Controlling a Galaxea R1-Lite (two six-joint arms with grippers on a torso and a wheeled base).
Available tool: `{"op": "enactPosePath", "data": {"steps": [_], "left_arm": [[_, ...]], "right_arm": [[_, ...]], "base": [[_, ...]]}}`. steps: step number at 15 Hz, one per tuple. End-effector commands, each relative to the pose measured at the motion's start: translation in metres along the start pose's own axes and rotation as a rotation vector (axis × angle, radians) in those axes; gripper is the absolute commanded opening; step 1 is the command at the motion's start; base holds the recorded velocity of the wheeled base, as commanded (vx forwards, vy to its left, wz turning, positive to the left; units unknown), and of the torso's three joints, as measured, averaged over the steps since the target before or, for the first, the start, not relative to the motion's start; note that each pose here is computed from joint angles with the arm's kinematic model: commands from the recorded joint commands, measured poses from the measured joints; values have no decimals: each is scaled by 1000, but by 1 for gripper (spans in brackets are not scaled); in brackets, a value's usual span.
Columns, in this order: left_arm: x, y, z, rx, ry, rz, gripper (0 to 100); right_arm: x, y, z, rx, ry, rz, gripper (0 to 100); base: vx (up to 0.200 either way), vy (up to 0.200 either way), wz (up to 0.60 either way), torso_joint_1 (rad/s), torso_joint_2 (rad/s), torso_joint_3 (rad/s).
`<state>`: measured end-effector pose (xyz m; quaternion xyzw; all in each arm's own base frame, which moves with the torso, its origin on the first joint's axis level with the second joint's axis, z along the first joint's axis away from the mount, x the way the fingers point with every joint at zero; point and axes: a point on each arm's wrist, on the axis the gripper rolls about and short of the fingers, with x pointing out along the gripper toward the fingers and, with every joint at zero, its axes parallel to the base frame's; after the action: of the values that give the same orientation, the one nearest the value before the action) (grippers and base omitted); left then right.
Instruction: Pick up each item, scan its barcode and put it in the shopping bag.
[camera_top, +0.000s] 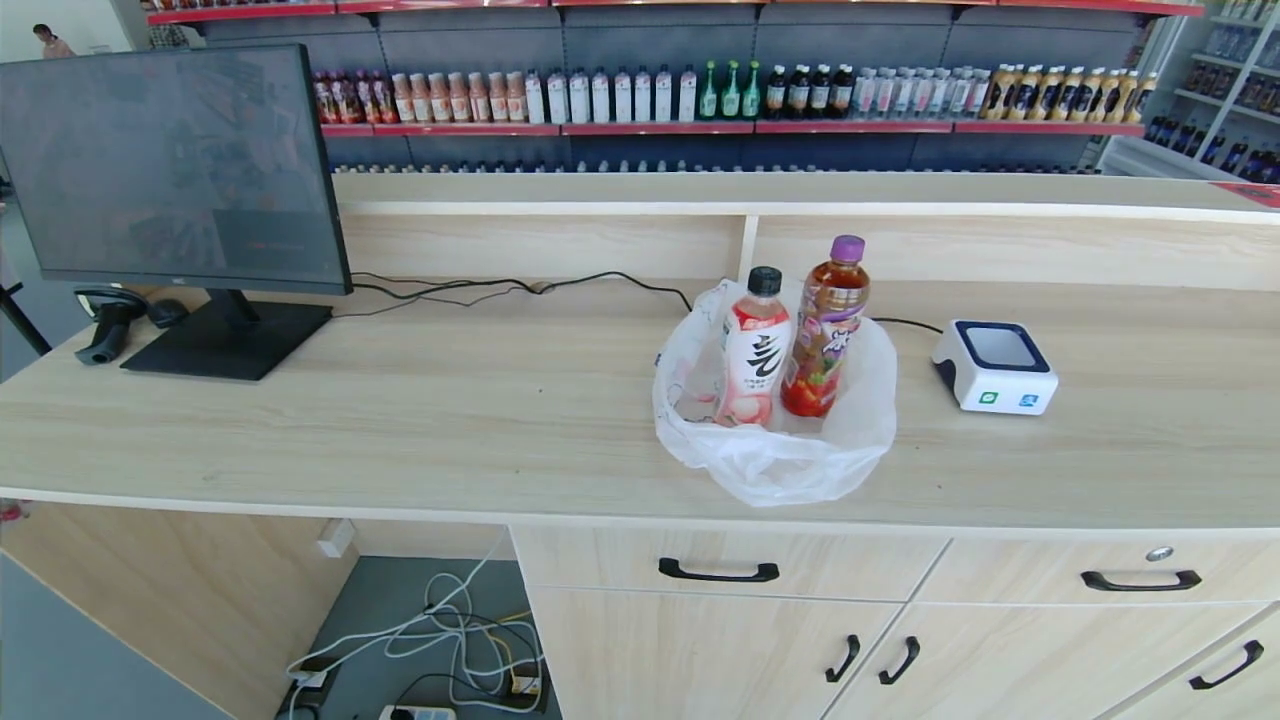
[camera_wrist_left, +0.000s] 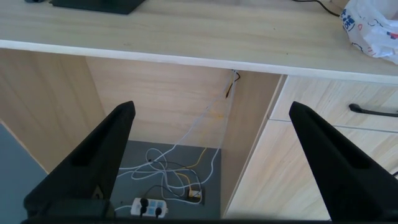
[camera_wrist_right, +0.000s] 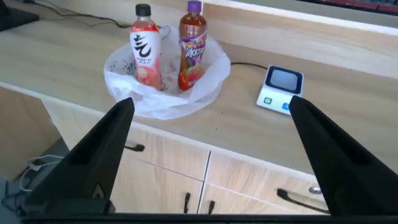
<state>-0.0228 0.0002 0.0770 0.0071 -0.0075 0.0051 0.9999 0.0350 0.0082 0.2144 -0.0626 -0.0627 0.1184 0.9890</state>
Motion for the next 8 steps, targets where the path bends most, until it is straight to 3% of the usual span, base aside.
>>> {"op": "enactPosePath", "data": {"steps": [1,3,6,8], "left_arm": [[0,0,0,0,-2,1,100],[0,0,0,1,-2,1,100],[0,0,0,3,-3,1,100],[0,0,0,4,-5,1,100]], "right_arm": [[-68,7,-30,-18,-34,7,100],[-76,10,-47,-14,19,2,100],[-75,18,-77,-27,94,-175,100],[-77,22,-85,-28,90,-242,100]], "base": [[0,0,0,0,0,0],[0,0,0,0,0,0],[0,0,0,0,0,0],[0,0,0,0,0,0]]}}
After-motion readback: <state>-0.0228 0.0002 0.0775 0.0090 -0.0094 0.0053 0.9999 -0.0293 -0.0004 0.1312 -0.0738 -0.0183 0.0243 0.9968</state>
